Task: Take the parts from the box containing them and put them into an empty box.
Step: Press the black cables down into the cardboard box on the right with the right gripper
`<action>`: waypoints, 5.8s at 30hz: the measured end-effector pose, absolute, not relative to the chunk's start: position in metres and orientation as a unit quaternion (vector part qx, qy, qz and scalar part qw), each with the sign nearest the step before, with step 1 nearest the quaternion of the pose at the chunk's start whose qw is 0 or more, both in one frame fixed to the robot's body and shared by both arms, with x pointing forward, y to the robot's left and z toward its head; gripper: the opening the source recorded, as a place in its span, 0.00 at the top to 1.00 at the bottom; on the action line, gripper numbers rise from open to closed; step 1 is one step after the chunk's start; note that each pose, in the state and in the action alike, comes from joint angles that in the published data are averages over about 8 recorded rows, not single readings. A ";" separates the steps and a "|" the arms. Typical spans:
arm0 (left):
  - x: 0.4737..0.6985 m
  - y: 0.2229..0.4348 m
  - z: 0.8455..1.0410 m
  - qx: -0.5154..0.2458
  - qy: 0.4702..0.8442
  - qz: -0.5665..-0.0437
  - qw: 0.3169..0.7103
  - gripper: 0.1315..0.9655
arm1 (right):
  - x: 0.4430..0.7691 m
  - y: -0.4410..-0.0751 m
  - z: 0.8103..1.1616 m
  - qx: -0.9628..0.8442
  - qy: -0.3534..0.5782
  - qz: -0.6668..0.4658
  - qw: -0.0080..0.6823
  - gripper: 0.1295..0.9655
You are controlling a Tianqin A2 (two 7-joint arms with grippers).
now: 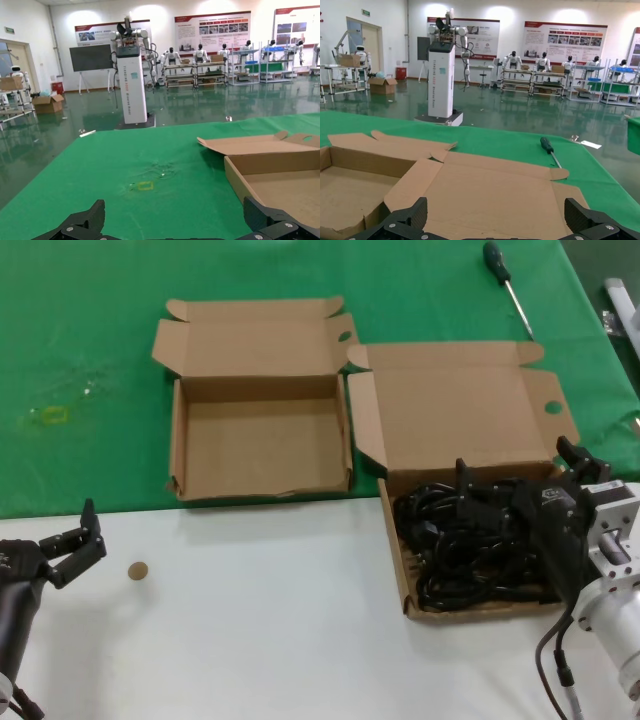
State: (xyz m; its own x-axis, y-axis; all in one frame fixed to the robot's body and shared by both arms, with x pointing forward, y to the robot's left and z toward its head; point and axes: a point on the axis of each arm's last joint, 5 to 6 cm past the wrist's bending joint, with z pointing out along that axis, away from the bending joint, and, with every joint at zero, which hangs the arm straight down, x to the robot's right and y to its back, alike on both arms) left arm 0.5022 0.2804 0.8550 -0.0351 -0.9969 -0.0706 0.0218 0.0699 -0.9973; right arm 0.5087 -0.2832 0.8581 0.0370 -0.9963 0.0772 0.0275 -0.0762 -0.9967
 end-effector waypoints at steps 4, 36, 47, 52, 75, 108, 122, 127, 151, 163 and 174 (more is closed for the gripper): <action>0.502 0.280 0.855 -0.468 0.521 -0.496 0.513 0.00 | 0.509 -0.283 0.858 -0.522 0.464 -0.516 0.496 0.00; 0.502 0.280 0.855 -0.468 0.521 -0.496 0.513 0.03 | 0.509 -0.283 0.858 -0.522 0.464 -0.516 0.496 0.00; 0.502 0.280 0.855 -0.468 0.521 -0.496 0.513 0.15 | 0.509 -0.283 0.858 -0.522 0.464 -0.516 0.496 0.00; 0.502 0.280 0.855 -0.468 0.521 -0.496 0.513 0.25 | 0.509 -0.283 0.858 -0.522 0.464 -0.516 0.496 0.00; 0.502 0.280 0.855 -0.468 0.521 -0.496 0.513 0.83 | 0.509 -0.283 0.859 -0.522 0.463 -0.516 0.497 0.00; 0.502 0.280 0.855 -0.468 0.521 -0.496 0.513 0.98 | 0.526 -0.346 0.929 -0.697 0.261 -0.492 0.452 0.00; 0.502 0.280 0.855 -0.468 0.521 -0.496 0.513 0.98 | 0.541 -0.363 0.961 -0.769 0.165 -0.454 0.419 0.00; 0.502 0.280 0.855 -0.468 0.521 -0.496 0.513 0.98 | 0.545 -0.365 0.959 -0.767 0.167 -0.459 0.417 0.00; 0.502 0.280 0.855 -0.468 0.521 -0.496 0.513 0.98 | 0.560 -0.399 0.979 -0.836 0.047 -0.434 0.331 0.00; 0.502 0.280 0.855 -0.468 0.521 -0.496 0.513 0.98 | 0.588 -0.403 1.018 -0.887 -0.121 -0.381 0.231 0.00; 0.502 0.280 0.855 -0.468 0.521 -0.496 0.513 0.98 | 0.600 -0.397 1.021 -0.900 -0.182 -0.344 0.195 0.02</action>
